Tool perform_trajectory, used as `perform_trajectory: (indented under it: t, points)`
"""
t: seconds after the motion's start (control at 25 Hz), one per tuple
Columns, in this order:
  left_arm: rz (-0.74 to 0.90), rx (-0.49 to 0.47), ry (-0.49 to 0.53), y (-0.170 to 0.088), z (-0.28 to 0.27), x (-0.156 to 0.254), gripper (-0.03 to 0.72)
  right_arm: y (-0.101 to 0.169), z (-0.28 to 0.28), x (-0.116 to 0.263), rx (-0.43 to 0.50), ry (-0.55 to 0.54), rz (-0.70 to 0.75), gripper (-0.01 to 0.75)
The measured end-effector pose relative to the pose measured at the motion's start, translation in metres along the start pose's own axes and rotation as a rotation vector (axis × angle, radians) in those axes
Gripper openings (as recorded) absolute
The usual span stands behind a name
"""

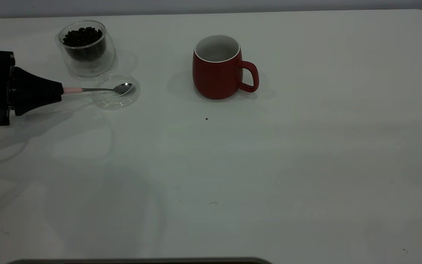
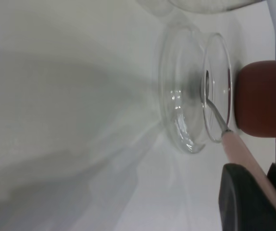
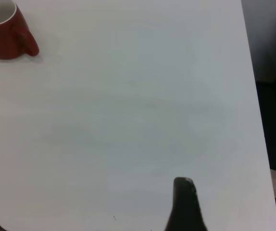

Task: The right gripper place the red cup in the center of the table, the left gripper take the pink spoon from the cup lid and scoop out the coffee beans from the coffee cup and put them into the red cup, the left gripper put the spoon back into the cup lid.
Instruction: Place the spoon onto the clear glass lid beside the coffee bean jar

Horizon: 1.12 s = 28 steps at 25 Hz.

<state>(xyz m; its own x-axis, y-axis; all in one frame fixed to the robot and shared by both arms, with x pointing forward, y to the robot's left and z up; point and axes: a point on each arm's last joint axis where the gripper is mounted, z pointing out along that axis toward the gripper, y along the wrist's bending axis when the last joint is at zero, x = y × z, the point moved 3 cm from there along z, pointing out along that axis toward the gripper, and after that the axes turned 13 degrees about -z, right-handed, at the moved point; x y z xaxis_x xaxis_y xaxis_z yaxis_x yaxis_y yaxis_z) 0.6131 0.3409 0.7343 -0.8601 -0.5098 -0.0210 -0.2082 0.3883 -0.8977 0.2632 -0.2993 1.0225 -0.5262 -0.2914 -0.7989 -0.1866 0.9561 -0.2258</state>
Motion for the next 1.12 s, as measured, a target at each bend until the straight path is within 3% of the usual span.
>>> perform_trajectory:
  t: [0.32, 0.4, 0.64, 0.76, 1.12]
  points:
    - [-0.003, -0.001, 0.001, 0.001, 0.001, 0.001, 0.142, 0.0, 0.0, 0.0, 0.0, 0.0, 0.0, 0.585]
    - [-0.004, -0.001, 0.001, 0.001, 0.001, 0.001, 0.182, 0.0, 0.0, 0.0, 0.0, 0.0, 0.0, 0.585]
    - [-0.006, 0.0, 0.001, 0.001, 0.001, 0.0, 0.431, 0.0, 0.0, 0.0, 0.0, 0.0, 0.0, 0.585]
    - [-0.007, 0.005, 0.0, 0.001, 0.001, 0.0, 0.509, 0.0, 0.0, 0.0, 0.0, 0.0, 0.0, 0.585]
    - [-0.003, 0.014, -0.044, -0.001, -0.016, -0.009, 0.542, 0.0, 0.0, 0.0, 0.0, 0.0, 0.0, 0.585]
